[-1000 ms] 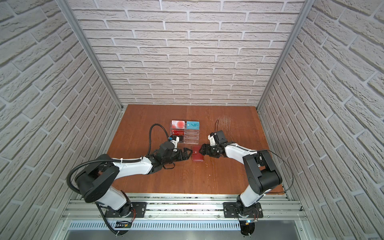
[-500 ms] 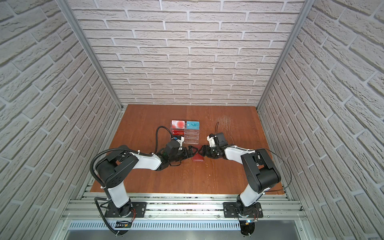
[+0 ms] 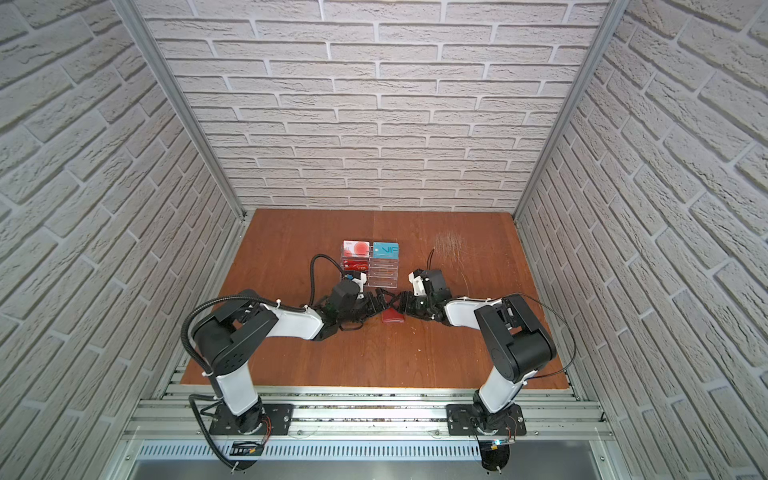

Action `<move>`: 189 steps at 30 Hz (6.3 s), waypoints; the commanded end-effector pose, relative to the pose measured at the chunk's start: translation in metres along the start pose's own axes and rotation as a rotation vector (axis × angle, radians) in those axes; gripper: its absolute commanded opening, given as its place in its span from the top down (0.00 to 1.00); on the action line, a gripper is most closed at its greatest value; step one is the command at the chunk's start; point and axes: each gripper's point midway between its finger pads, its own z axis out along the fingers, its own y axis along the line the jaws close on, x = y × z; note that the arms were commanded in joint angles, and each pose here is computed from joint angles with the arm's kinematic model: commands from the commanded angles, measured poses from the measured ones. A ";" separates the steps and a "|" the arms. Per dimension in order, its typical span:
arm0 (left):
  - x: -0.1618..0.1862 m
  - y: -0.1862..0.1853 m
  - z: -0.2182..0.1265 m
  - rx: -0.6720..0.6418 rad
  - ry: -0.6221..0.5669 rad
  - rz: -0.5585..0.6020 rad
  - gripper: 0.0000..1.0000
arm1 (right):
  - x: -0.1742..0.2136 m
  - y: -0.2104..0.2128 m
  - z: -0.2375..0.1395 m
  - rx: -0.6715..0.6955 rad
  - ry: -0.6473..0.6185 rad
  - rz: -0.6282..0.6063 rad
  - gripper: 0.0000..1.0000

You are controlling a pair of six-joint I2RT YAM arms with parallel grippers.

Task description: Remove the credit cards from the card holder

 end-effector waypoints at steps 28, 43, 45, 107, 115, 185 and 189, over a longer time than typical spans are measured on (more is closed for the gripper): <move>-0.024 0.018 -0.002 0.023 -0.113 -0.176 0.02 | -0.004 0.048 0.025 -0.259 -0.060 0.049 0.48; -0.031 0.031 -0.014 0.017 -0.141 -0.207 0.02 | -0.002 0.060 0.026 -0.284 -0.066 0.034 0.55; -0.031 0.034 -0.016 0.013 -0.144 -0.210 0.02 | -0.002 0.061 0.025 -0.282 -0.065 0.025 0.56; -0.055 -0.012 -0.040 -0.055 -0.008 -0.021 0.02 | -0.048 0.096 -0.065 0.097 -0.253 -0.530 0.94; -0.046 -0.026 -0.029 -0.033 0.000 -0.015 0.04 | -0.048 0.095 -0.066 0.103 -0.283 -0.532 0.94; -0.001 -0.034 0.016 0.004 0.113 -0.014 0.98 | -0.053 0.075 -0.073 0.194 -0.367 -0.487 0.94; -0.001 -0.034 0.015 0.003 0.109 -0.016 1.00 | -0.052 0.074 -0.072 0.193 -0.362 -0.485 0.94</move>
